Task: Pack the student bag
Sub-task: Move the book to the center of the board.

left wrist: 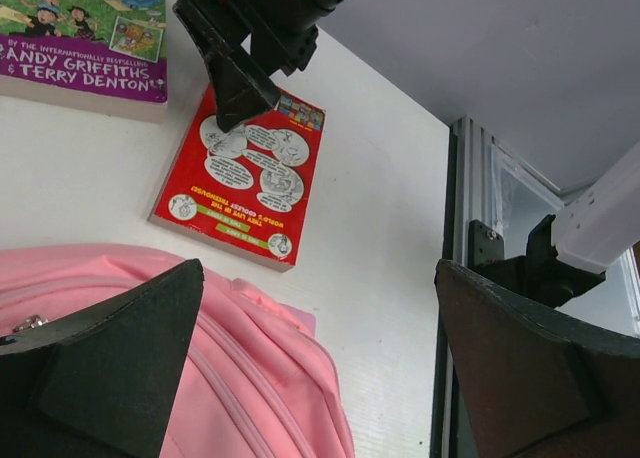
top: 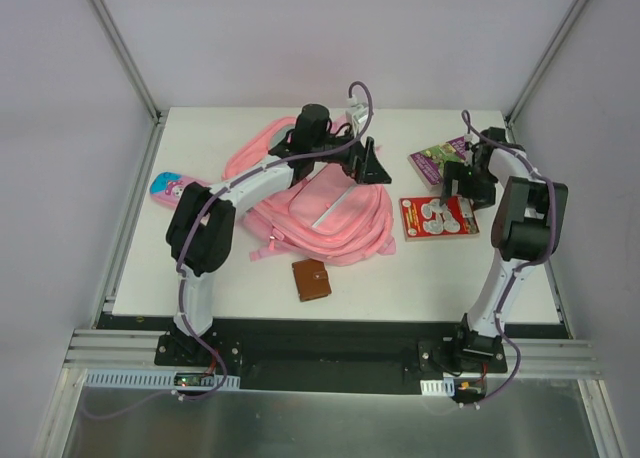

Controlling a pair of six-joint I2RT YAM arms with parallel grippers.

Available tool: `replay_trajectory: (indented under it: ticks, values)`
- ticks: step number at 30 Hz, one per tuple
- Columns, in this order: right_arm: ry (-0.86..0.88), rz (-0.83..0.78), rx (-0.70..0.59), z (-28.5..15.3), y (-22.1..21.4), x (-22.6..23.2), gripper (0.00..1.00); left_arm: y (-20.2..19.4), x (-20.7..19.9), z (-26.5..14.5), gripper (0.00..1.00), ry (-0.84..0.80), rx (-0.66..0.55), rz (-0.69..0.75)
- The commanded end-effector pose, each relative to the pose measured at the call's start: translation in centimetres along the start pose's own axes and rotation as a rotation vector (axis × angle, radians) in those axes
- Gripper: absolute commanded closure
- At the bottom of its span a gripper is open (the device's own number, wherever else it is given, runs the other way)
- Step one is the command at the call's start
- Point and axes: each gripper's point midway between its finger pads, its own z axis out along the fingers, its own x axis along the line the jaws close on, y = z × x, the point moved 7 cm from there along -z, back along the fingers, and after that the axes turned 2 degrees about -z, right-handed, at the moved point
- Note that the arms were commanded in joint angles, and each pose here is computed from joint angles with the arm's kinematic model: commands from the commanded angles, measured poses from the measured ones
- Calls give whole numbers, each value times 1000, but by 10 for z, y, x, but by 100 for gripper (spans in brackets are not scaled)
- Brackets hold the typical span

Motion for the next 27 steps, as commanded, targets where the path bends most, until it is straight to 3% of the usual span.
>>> replay_trajectory:
  ticks: [1,5,12,15,17,20,27]
  values:
    - [-108,-117,79,-8,-12,12,3,4,-18,-4,1,-30,16,57]
    - [-180,-85,37,-15,-16,9,4,15,-13,8,1,-53,30,94]
    - [-39,7,-266,-81,2,24,4,8,15,54,1,-111,87,86]
    - [-97,191,-294,-104,-7,16,4,3,26,68,1,-101,93,83]
    - [-43,328,-372,-125,-14,19,4,2,32,75,1,-98,91,84]
    - [17,471,-411,-131,-41,23,4,-6,44,94,1,-94,81,97]
    - [71,635,-380,-117,-95,31,4,-21,84,130,1,-31,50,104]
